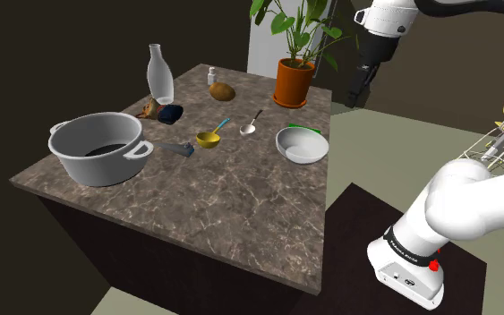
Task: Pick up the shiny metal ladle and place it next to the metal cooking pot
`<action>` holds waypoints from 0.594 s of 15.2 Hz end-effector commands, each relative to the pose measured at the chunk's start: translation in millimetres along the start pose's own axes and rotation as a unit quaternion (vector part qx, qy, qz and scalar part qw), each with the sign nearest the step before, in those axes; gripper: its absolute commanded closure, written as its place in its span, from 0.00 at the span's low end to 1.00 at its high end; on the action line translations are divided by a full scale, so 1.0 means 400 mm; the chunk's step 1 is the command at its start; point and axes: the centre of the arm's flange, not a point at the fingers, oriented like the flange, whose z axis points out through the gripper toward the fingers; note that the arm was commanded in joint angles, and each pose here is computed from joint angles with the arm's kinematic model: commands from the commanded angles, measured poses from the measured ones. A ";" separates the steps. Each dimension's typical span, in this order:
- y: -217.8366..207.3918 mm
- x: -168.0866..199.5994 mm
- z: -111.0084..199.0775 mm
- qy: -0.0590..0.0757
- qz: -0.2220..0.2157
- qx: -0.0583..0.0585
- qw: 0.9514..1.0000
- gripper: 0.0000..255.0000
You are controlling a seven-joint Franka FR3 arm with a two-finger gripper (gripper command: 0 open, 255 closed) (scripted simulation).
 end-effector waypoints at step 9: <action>-0.033 0.220 0.133 0.001 0.138 0.015 0.990 0.00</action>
